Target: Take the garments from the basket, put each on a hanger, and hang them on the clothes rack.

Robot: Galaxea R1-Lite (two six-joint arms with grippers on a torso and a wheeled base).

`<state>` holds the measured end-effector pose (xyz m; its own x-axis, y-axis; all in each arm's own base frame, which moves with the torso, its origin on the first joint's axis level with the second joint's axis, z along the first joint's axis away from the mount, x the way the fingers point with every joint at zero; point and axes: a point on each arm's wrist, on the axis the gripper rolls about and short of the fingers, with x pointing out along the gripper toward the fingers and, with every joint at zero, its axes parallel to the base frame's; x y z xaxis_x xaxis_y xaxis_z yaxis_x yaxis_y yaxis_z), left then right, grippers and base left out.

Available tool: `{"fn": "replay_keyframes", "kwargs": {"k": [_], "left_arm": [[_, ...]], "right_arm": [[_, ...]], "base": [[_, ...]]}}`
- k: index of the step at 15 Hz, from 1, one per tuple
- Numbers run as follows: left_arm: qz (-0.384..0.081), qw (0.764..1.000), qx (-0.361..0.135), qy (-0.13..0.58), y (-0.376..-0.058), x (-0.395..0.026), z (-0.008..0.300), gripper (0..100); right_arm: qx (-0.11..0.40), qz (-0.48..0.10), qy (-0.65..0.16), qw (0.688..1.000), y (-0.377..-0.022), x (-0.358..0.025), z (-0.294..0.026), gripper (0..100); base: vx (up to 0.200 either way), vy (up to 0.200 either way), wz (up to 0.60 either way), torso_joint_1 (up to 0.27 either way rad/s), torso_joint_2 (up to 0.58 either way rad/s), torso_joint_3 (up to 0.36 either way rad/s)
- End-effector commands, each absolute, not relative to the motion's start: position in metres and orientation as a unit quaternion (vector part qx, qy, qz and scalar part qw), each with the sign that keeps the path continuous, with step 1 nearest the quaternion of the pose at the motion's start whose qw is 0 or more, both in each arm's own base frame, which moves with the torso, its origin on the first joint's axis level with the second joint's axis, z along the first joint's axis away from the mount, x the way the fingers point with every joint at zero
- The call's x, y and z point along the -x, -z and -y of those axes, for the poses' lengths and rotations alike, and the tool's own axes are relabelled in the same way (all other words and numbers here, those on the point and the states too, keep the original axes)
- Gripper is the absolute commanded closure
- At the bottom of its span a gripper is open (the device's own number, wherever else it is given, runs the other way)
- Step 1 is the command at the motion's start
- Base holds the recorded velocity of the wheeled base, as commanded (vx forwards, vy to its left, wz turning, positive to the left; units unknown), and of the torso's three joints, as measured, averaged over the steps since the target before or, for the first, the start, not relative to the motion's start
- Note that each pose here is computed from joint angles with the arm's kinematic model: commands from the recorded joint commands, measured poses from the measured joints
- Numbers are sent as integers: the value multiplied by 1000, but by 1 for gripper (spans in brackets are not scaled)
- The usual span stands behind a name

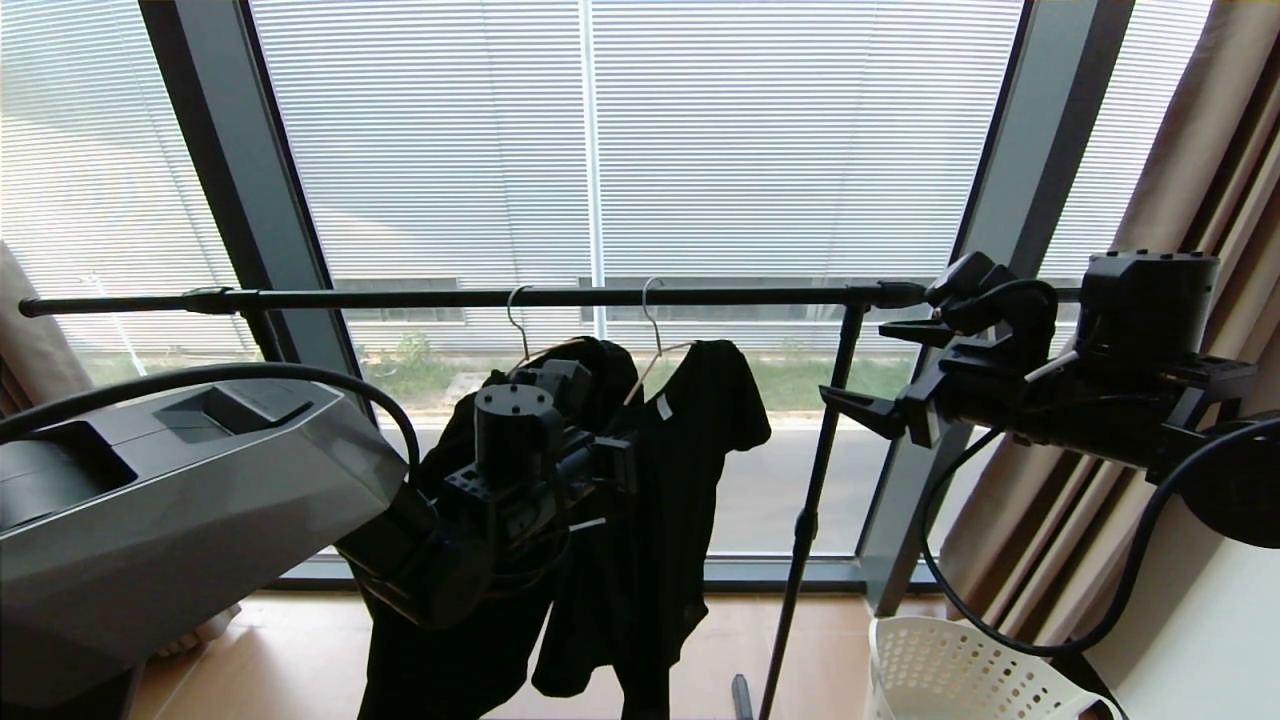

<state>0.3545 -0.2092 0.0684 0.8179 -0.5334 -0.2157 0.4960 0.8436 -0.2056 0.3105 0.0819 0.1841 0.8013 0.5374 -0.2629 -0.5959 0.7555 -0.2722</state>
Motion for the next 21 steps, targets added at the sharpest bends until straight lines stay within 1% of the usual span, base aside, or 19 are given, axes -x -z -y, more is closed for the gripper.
{"fn": "replay_keyframes", "kwargs": {"k": [1, 3, 6, 7, 10, 12, 13, 14, 15, 16, 17, 18, 21], "left_arm": [[-131, 951, 71, 271, -71, -354, 209, 0], [-130, 951, 67, 271, -71, -353, 209, 0], [-118, 952, 70, 272, -83, -351, 206, 0], [-114, 953, 72, 273, -92, -345, 203, 0], [-134, 952, 59, 269, -113, -322, 188, 0], [-133, 952, 59, 269, -125, -305, 177, 0], [-123, 953, 52, 270, -140, -279, 162, 0], [-118, 954, 46, 271, -146, -265, 153, 0], [-113, 955, 40, 272, -153, -238, 138, 0], [-111, 955, 34, 271, -154, -216, 125, 0], [-109, 956, 31, 272, -155, -203, 117, 0], [-103, 956, 32, 272, -155, -178, 103, 0], [-103, 956, 33, 272, -144, -134, 78, 0]], "right_arm": [[176, -85, -304, 933, -183, -310, -81, 0], [181, -85, -306, 931, -182, -311, -82, 0], [182, -84, -306, 931, -182, -310, -82, 0], [182, -86, -306, 930, -181, -309, -82, 0], [187, -81, -305, 930, -183, -308, -81, 0], [186, -79, -307, 930, -185, -303, -80, 0], [185, -68, -305, 932, -194, -287, -75, 0], [185, -69, -303, 932, -194, -277, -72, 0], [186, -69, -300, 933, -195, -254, -66, 0], [187, -65, -297, 934, -195, -232, -61, 0], [188, -59, -296, 935, -197, -216, -57, 0], [190, -47, -283, 939, -199, -185, -49, 0], [192, -37, -245, 949, -188, -116, -32, 0]], "base": [[0, 0, 0, 0, 0, 0], [0, 0, 0, 0, 0, 0], [0, 0, 0, 0, 0, 0], [0, 0, 0, 0, 0, 0], [0, 0, 0, 0, 0, 0], [0, 0, 0, 0, 0, 0], [0, 0, 0, 0, 0, 0], [0, 0, 0, 0, 0, 0], [0, 0, 0, 0, 0, 0], [0, 0, 0, 0, 0, 0], [0, 0, 0, 0, 0, 0], [0, 0, 0, 0, 0, 0], [0, 0, 0, 0, 0, 0]]}}
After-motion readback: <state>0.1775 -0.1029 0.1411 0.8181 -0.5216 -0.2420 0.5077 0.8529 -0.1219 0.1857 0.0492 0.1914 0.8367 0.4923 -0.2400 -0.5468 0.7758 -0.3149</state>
